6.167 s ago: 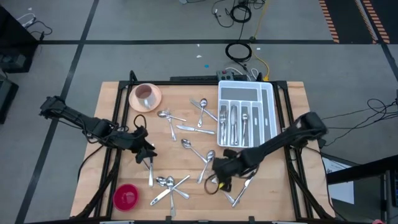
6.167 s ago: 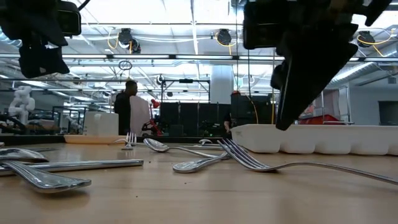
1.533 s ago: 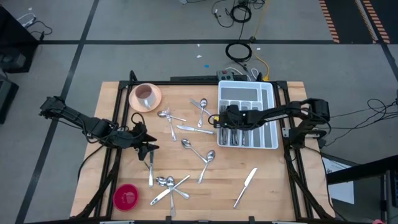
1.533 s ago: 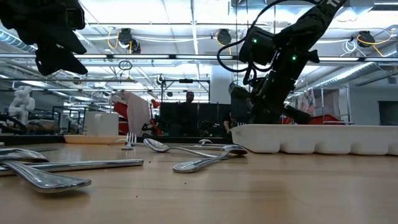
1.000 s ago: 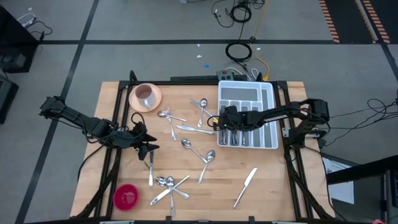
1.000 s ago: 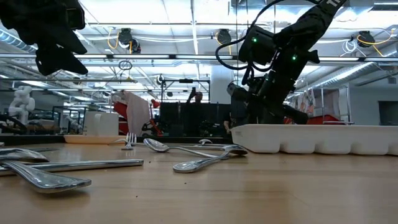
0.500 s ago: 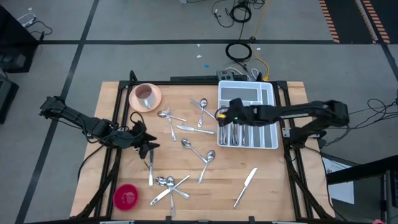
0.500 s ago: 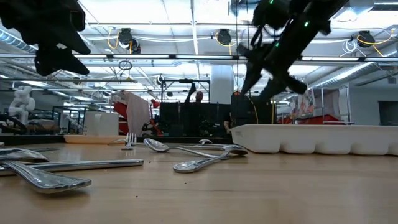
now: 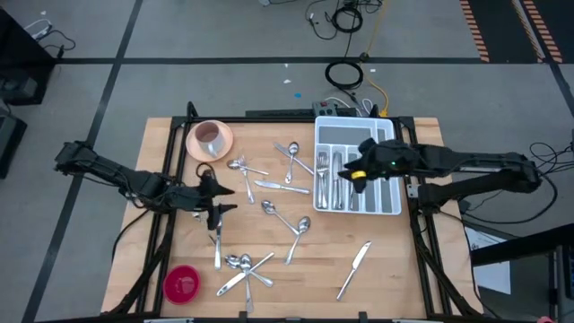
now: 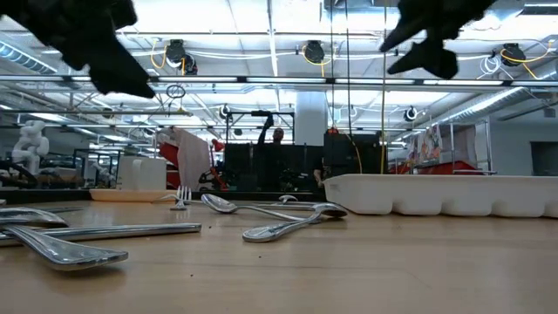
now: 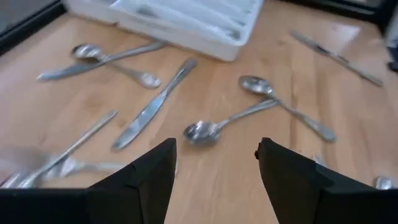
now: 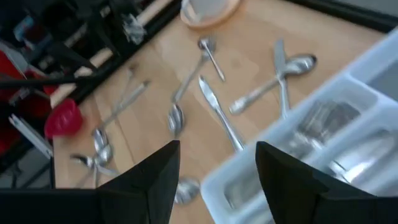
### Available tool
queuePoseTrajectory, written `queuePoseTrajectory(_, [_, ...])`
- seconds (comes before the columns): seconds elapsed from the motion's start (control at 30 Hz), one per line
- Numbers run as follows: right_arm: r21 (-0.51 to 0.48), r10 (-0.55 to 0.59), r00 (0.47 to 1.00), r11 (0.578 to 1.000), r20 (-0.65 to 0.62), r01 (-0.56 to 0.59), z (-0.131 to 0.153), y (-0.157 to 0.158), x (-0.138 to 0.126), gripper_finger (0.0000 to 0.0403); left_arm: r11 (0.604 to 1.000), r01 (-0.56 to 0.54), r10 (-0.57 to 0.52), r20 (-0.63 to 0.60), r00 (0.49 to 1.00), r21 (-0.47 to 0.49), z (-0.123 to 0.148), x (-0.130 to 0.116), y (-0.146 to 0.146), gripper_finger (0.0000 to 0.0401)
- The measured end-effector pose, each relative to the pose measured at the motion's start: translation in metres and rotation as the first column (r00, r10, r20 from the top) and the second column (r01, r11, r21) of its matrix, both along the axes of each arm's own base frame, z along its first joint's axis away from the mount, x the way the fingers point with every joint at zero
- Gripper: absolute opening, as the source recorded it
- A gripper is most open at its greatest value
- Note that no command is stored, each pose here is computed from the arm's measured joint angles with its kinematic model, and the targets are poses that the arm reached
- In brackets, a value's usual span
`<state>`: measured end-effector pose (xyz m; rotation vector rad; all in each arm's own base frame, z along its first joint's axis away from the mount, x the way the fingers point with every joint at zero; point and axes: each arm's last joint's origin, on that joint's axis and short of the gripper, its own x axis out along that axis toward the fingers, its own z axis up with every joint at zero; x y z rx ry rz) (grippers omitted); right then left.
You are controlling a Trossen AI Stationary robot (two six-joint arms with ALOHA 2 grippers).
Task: Sort silverware
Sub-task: Put the silver spoon into the white silverware tray
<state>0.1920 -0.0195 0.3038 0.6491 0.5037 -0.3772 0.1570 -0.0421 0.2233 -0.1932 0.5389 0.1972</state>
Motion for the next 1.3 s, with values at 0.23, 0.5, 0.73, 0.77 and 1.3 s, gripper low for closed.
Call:
queuePoseTrajectory(0.23, [0.024,0.040,0.988,0.999,-0.150,-0.036,-0.008,0.010,-0.019,0.0201,0.916,0.349,-0.386,-0.197,0.901,-0.200,-0.021,0.021,-0.013,0.0228])
queuePoseTrajectory(0.5, [0.023,0.064,0.976,0.998,-0.207,-0.060,-0.013,0.014,-0.021,0.0201,0.759,0.620,-0.649,-0.298,0.700,-0.198,-0.022,0.024,-0.057,0.0191])
queuePoseTrajectory(0.73, [-0.006,0.085,0.973,0.996,-0.216,-0.089,-0.013,0.014,-0.021,0.0201,0.558,0.829,-0.774,-0.345,0.531,0.026,-0.007,0.038,-0.088,0.0195])
queuePoseTrajectory(0.77, [-0.006,0.085,0.973,0.996,-0.216,-0.089,-0.013,0.014,-0.021,0.0201,0.536,0.844,-0.776,-0.376,0.506,0.029,-0.009,0.040,-0.090,0.0198])
queuePoseTrajectory(1.3, [0.005,0.080,0.973,0.997,-0.215,-0.081,-0.013,0.014,-0.021,0.0201,0.925,0.175,-0.354,-0.599,0.718,-0.337,-0.055,0.063,-0.083,0.0227])
